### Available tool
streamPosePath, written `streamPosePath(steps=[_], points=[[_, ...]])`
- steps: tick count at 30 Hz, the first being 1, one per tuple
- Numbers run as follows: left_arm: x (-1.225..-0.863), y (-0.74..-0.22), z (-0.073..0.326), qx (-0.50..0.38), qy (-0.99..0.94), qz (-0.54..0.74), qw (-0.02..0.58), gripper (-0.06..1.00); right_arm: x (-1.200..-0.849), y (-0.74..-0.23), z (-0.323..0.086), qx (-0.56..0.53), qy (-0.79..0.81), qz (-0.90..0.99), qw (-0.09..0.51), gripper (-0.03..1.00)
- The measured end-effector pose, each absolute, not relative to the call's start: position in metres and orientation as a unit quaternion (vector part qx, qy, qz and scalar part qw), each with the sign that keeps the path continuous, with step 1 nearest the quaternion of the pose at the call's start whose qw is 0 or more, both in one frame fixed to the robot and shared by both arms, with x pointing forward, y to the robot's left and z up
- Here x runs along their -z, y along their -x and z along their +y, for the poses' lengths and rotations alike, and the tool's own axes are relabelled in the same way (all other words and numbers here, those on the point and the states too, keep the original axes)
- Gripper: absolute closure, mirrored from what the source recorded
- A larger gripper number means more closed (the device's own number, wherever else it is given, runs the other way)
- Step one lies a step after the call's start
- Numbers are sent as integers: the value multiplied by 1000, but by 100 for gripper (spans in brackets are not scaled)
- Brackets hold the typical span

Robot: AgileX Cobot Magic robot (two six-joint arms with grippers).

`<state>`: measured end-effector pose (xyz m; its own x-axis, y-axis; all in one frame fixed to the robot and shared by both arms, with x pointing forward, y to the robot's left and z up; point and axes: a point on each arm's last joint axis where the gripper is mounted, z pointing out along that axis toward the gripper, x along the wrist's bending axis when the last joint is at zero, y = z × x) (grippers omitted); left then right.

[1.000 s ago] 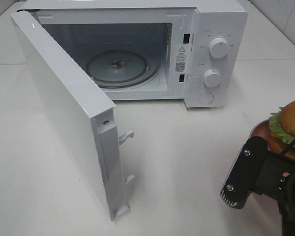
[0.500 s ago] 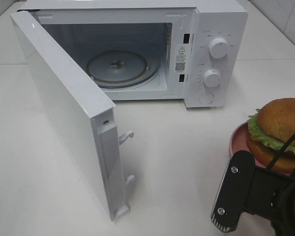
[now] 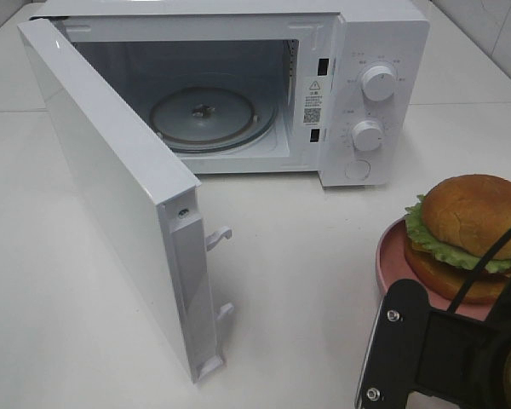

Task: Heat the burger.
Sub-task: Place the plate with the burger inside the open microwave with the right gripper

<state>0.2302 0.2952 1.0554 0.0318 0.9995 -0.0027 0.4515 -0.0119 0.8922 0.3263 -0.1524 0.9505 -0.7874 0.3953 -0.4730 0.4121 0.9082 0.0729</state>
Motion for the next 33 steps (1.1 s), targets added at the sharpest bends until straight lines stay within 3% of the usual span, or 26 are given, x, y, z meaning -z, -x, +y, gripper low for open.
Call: streamPosePath(steps=[33], points=[[-1055,-230,295,-363,-611,593,377,-5,-953,-333,-138,-23,-50,961,273,88]])
